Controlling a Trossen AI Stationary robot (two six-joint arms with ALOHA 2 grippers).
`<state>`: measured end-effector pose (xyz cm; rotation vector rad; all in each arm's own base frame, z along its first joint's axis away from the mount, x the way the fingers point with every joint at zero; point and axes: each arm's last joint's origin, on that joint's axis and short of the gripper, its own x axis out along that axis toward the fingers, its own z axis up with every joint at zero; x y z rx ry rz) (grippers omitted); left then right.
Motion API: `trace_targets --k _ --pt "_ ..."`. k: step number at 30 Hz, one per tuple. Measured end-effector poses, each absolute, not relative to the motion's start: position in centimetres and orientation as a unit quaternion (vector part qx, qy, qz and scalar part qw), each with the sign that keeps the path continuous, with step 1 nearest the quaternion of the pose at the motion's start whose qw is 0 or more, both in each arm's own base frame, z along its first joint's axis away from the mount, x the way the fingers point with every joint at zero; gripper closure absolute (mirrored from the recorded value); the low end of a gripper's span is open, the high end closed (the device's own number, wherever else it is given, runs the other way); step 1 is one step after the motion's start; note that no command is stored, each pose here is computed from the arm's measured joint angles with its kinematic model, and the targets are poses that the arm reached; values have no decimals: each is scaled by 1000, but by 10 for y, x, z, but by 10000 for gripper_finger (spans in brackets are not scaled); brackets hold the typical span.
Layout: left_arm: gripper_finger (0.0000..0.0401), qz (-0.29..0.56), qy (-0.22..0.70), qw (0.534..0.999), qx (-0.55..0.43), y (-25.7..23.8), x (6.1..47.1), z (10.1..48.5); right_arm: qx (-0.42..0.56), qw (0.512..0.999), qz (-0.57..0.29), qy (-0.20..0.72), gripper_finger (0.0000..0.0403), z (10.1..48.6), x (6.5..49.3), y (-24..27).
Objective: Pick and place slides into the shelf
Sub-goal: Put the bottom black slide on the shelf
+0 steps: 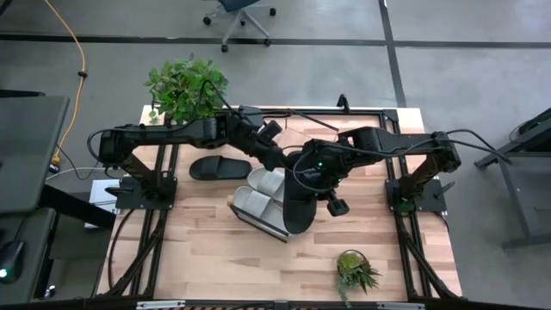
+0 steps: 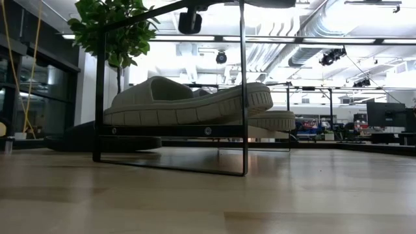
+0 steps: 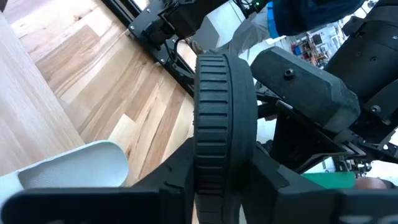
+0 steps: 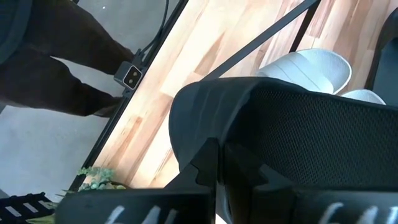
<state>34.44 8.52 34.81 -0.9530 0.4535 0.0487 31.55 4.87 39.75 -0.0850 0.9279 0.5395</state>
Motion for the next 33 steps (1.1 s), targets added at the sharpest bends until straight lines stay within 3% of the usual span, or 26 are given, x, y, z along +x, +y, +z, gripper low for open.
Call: trace_targets --k 17,28,33 --pt "336 24 216 864 -455 85 344 348 -48 867 230 440 401 398 317 48" --pt "337 40 218 863 -453 86 344 347 -60 886 152 433 296 401 319 40" --pt "336 47 227 860 -454 85 343 345 -90 910 79 397 275 417 310 34"
